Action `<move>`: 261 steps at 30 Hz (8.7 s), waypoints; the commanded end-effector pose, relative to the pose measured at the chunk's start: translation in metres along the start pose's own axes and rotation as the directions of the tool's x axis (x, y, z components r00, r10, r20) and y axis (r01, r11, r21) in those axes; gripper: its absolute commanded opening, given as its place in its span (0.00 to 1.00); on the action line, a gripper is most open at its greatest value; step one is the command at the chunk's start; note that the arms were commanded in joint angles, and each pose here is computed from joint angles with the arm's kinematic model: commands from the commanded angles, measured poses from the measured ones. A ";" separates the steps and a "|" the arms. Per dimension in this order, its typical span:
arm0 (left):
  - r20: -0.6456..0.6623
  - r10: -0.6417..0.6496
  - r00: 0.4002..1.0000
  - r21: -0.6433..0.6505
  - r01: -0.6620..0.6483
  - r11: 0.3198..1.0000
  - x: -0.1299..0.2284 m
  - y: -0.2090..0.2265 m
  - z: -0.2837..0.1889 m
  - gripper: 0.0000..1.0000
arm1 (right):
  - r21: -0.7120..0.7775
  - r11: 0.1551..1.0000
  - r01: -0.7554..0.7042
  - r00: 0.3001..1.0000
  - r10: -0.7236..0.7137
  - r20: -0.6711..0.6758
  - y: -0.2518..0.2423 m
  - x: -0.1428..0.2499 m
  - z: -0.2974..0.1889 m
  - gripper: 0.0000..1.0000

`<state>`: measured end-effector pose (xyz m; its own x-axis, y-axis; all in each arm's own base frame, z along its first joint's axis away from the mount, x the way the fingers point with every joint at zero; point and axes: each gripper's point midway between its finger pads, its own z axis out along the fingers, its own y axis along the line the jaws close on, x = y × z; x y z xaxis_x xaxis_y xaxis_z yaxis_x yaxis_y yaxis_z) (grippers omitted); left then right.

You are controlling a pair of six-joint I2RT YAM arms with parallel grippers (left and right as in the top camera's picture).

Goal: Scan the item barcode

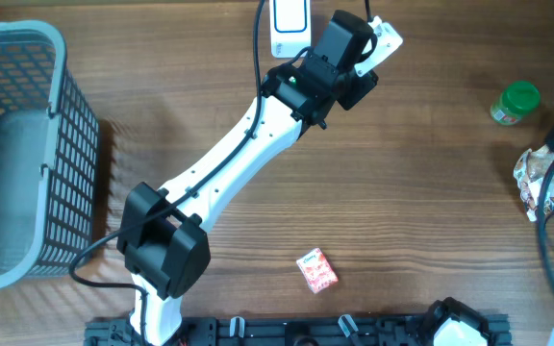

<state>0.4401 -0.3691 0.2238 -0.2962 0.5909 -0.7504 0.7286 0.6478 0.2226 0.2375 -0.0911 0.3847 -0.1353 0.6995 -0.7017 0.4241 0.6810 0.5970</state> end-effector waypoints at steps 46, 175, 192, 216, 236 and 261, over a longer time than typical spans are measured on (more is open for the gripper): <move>0.064 -0.464 0.883 -0.474 0.436 0.765 0.088 0.251 -0.211 1.00 | -0.055 0.889 0.454 0.617 -0.358 -0.701 0.113 0.429 0.340 1.00; 0.193 -0.477 0.857 -0.475 0.508 0.719 0.063 0.225 -0.289 1.00 | 0.243 0.859 0.450 0.592 -0.083 -0.802 -0.010 0.159 0.140 1.00; 0.277 -0.531 0.801 -0.536 0.588 0.606 0.074 0.209 -0.353 1.00 | 0.327 0.691 0.644 0.318 0.147 -0.937 -0.055 0.479 -0.049 0.95; 0.270 -0.537 0.799 -0.537 0.588 0.605 0.076 0.208 -0.353 1.00 | 0.210 0.846 0.489 0.234 0.105 -0.966 -0.033 0.514 -0.022 0.95; 0.267 -0.539 0.799 -0.534 0.588 0.608 0.076 0.207 -0.352 1.00 | -0.677 0.539 0.501 -0.140 -0.722 -0.677 0.037 0.420 0.023 1.00; 0.224 -0.579 0.784 -0.536 0.595 0.599 0.088 0.200 -0.349 1.00 | -0.924 0.056 0.379 -0.391 -0.895 -0.214 0.003 0.419 0.095 0.83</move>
<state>0.3452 -0.0204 0.4176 -0.5182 -0.0064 -0.8552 -0.0579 0.9979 0.0277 0.2738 0.1806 0.0670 -0.5289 -0.8282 -0.1854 -0.8482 0.5232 0.0828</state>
